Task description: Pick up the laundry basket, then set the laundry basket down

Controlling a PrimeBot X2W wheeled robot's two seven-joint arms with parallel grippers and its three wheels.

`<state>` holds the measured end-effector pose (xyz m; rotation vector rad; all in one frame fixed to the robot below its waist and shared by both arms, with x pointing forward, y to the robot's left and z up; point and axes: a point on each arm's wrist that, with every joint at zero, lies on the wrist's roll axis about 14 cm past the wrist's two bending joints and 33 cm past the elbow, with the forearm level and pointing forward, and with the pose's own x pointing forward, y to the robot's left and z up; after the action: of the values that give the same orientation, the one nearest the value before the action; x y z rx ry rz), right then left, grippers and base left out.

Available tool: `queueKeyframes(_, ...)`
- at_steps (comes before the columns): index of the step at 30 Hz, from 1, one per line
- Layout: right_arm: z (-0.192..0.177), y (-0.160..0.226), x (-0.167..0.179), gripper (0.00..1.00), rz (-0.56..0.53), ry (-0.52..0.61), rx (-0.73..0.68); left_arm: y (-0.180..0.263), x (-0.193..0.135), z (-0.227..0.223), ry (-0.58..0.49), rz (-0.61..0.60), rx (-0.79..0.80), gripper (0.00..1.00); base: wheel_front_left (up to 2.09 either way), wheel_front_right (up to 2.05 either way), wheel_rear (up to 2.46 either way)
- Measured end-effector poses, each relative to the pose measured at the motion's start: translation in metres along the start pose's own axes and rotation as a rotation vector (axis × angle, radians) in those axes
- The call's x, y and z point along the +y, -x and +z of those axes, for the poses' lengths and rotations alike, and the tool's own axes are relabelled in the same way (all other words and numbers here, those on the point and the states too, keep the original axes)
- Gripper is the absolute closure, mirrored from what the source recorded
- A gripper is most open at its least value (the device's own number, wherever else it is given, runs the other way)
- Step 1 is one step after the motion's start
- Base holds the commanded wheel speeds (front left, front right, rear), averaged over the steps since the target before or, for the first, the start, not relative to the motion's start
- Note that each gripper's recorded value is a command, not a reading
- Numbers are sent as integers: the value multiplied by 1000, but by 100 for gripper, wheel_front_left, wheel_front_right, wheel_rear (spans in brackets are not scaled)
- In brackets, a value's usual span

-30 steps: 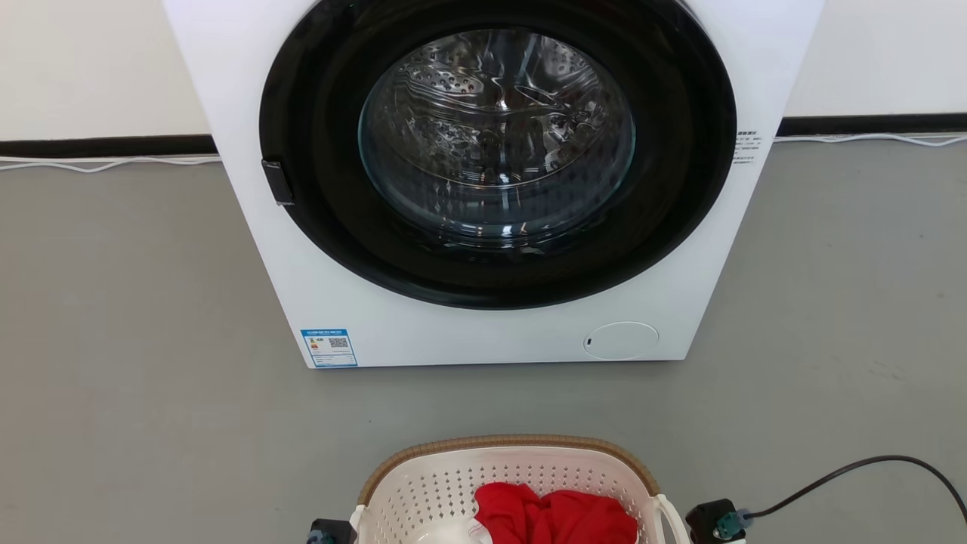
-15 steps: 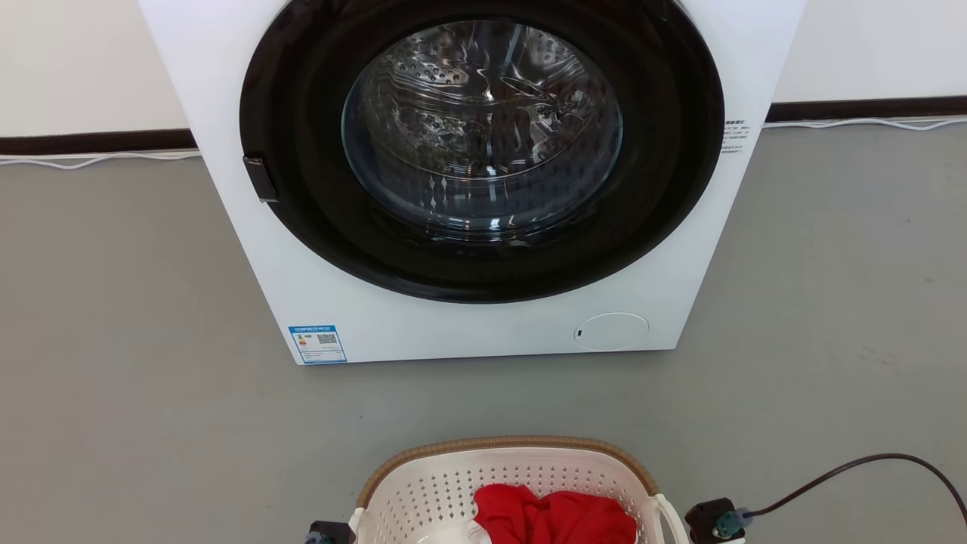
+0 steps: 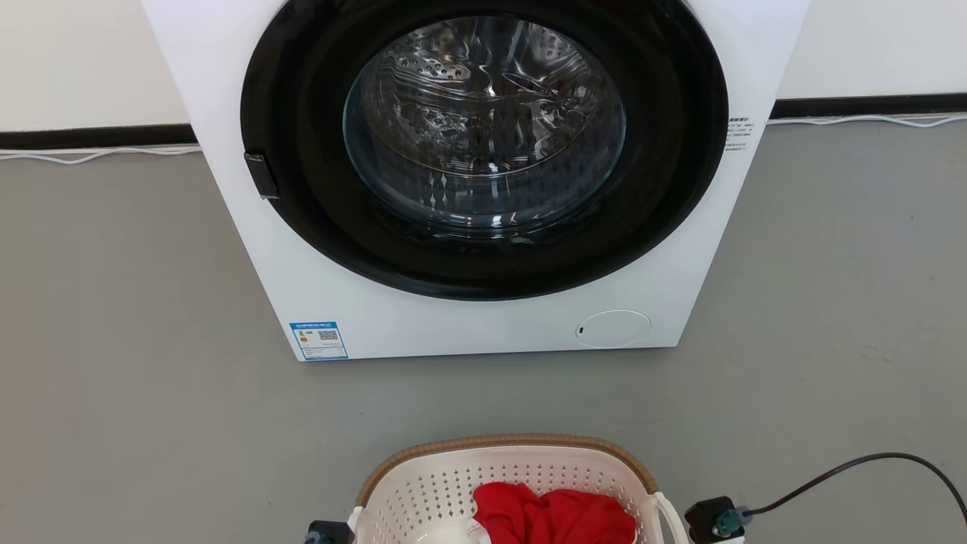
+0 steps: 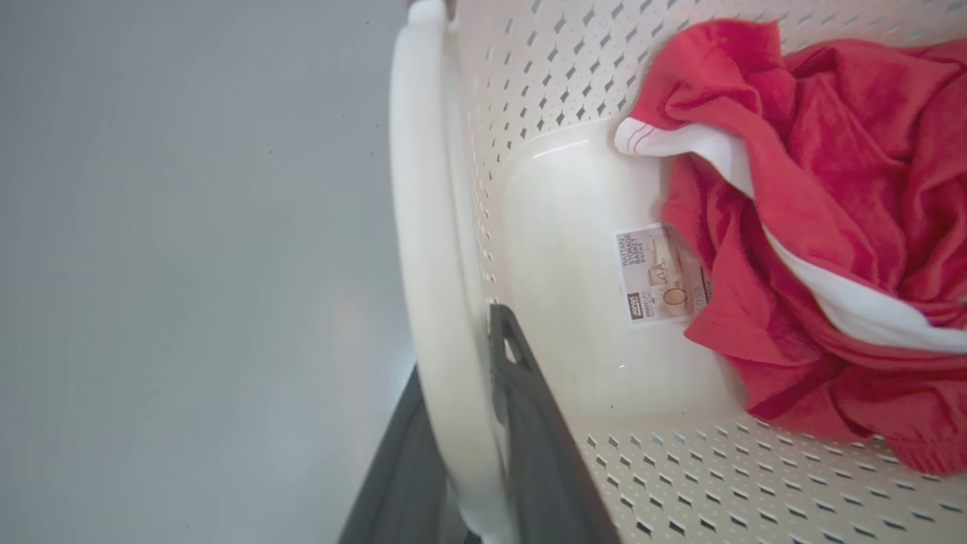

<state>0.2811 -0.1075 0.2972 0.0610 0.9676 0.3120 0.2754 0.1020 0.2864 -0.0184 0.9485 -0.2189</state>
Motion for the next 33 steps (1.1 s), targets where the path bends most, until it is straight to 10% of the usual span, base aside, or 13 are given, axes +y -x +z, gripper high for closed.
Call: queueKeyframes(33,22,-25,-14,100,-14,-39,-5,-26,4,28,-7,-6,-13,100,0,0,0)
